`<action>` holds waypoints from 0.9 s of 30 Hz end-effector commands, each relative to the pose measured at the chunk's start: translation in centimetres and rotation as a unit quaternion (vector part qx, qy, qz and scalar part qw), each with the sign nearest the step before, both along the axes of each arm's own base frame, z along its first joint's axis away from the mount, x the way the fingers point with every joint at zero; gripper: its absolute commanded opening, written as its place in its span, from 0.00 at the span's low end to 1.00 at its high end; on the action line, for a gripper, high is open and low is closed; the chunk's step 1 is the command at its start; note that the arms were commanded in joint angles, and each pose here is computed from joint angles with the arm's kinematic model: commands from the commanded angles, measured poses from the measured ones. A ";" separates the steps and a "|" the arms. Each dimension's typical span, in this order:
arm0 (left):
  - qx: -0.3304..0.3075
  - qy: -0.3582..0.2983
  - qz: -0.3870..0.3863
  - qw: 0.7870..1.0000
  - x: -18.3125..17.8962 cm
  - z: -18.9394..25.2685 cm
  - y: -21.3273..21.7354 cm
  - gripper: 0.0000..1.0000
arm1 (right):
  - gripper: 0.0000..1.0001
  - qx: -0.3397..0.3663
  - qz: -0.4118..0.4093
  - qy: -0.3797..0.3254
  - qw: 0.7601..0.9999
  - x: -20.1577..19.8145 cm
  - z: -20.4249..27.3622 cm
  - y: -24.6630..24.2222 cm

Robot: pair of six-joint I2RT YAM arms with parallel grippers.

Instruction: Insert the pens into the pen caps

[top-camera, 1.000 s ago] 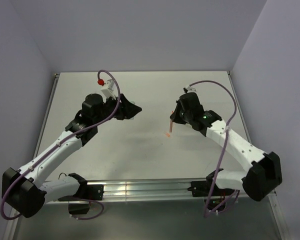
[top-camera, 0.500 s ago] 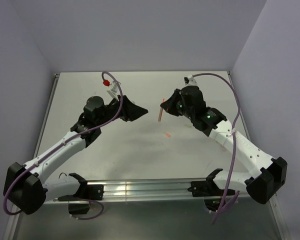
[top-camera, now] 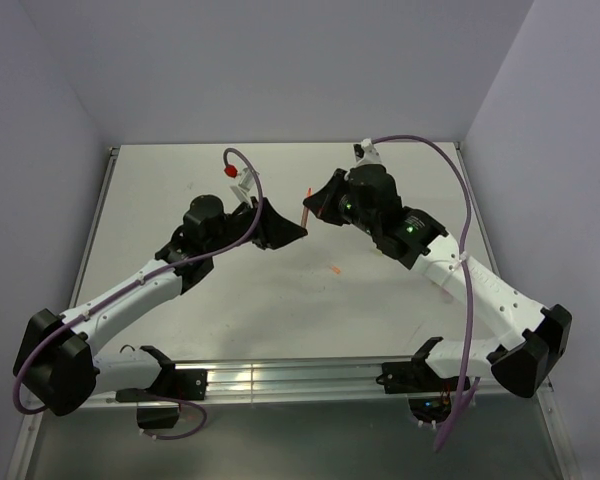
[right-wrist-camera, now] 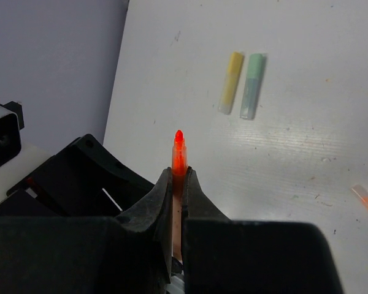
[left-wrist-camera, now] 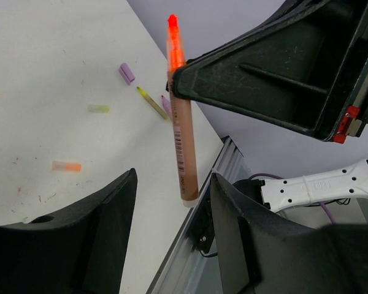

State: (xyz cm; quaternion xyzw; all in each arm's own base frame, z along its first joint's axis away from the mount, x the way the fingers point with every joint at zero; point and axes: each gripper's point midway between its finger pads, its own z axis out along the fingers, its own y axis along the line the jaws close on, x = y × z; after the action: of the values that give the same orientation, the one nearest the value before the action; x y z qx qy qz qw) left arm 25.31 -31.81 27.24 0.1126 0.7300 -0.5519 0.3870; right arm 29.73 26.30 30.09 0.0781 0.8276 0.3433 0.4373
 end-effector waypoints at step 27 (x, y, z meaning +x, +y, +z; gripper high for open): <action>-0.027 -0.034 -0.018 0.999 -0.4 3.2 -0.8 0.00 | 0.14 0.006 0.025 -0.031 0.999 -0.9 2.7 2.9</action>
State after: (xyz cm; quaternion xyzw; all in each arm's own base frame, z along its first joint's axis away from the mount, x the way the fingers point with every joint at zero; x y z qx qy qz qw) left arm 24.91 -32.13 27.49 0.1109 0.7291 -0.5588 0.3792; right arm 28.76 28.41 30.14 0.0623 0.8294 0.3455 0.4346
